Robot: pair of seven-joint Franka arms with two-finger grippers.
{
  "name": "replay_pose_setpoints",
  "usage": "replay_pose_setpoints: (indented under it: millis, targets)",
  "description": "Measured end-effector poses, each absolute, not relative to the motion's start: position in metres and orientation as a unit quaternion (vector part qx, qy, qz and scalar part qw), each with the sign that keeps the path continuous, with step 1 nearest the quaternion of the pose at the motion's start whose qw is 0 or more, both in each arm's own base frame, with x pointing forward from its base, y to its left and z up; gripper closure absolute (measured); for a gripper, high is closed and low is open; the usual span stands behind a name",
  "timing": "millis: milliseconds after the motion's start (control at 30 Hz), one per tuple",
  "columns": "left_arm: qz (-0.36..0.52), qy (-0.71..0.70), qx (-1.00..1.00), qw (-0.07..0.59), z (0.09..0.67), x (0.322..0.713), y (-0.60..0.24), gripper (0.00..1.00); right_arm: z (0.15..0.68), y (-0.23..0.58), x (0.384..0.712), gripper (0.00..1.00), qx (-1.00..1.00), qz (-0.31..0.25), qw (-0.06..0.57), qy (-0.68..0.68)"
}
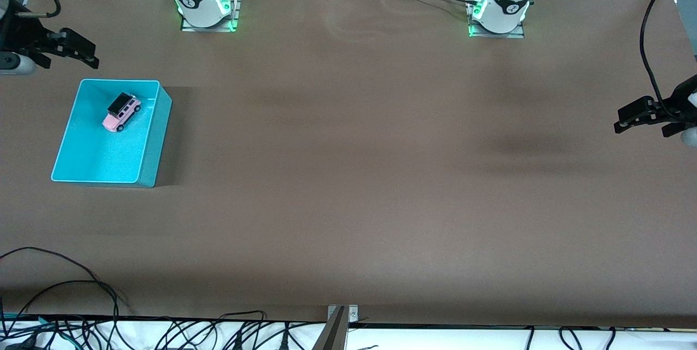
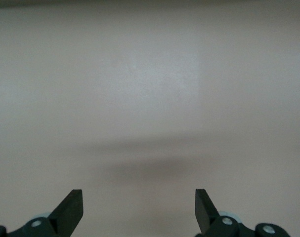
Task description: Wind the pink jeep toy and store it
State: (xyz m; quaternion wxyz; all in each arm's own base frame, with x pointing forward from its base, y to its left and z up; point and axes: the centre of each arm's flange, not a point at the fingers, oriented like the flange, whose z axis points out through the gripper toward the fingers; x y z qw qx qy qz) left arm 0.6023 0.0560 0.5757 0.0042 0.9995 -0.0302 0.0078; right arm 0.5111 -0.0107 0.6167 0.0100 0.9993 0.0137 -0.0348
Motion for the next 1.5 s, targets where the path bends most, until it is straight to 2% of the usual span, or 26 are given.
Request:
replay_pose_setpoints:
  millis: [367, 1501]
  targets:
    - [0.007, -0.030, 1.000, 0.004, 0.575, 0.602, 0.056, 0.00, 0.624, -0.052, 0.506, 0.00, 0.999, -0.043, -0.001, 0.017]
    - [0.006, -0.030, 1.000, 0.004, 0.574, 0.602, 0.056, 0.00, 0.629, -0.043, 0.523, 0.00, 0.998, -0.050, -0.003, 0.031]
